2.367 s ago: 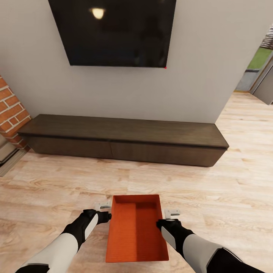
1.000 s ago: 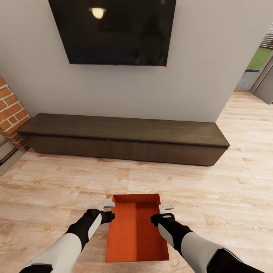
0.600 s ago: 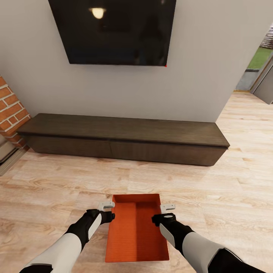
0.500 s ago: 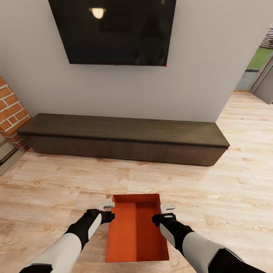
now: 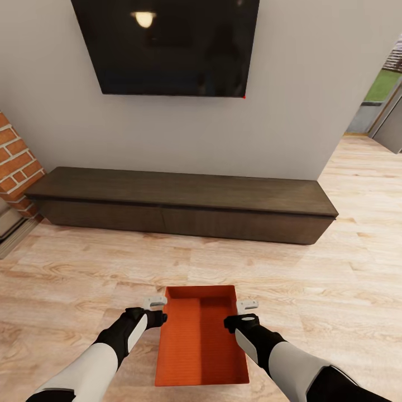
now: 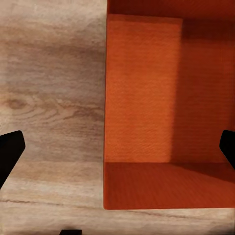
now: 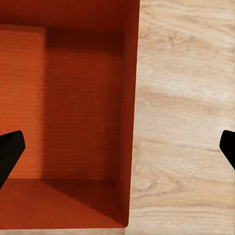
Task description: Move the two storage containers from the living room to the garage. In the garage, place one container on the floor and stack the other container on top of it (either order is fine).
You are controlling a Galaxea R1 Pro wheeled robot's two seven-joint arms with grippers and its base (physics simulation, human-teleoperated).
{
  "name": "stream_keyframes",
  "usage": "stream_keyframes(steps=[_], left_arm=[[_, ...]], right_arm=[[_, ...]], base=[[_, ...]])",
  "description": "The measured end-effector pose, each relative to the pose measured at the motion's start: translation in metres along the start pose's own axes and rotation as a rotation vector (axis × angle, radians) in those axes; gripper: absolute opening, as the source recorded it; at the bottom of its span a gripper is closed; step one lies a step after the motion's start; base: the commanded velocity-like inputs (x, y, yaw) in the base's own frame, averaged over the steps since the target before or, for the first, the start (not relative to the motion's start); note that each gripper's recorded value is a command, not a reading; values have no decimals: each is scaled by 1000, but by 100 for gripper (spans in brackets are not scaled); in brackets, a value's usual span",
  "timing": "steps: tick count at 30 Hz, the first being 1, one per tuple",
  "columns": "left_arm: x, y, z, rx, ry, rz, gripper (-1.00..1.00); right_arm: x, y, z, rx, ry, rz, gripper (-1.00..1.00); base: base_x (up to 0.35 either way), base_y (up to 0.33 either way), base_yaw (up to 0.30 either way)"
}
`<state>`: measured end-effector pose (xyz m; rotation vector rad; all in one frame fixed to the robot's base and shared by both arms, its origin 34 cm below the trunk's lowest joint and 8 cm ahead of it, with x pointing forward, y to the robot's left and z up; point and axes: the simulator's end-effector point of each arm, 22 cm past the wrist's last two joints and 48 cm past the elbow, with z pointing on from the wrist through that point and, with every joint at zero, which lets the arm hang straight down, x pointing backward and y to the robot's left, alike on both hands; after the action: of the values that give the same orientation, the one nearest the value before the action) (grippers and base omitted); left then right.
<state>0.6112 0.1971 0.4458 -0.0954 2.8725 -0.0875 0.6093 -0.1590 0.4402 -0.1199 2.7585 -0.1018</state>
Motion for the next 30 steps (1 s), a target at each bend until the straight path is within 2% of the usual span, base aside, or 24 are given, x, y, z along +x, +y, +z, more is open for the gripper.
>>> stream_keyframes(steps=[9,30], left_arm=[[0,1,0,-1,-1,0,100],[13,2,36,0,-3,4,100]], right_arm=[[0,1,0,-1,0,0,100],[19,-1,36,6,0,0,100]], base=[[0,0,0],[0,0,0]])
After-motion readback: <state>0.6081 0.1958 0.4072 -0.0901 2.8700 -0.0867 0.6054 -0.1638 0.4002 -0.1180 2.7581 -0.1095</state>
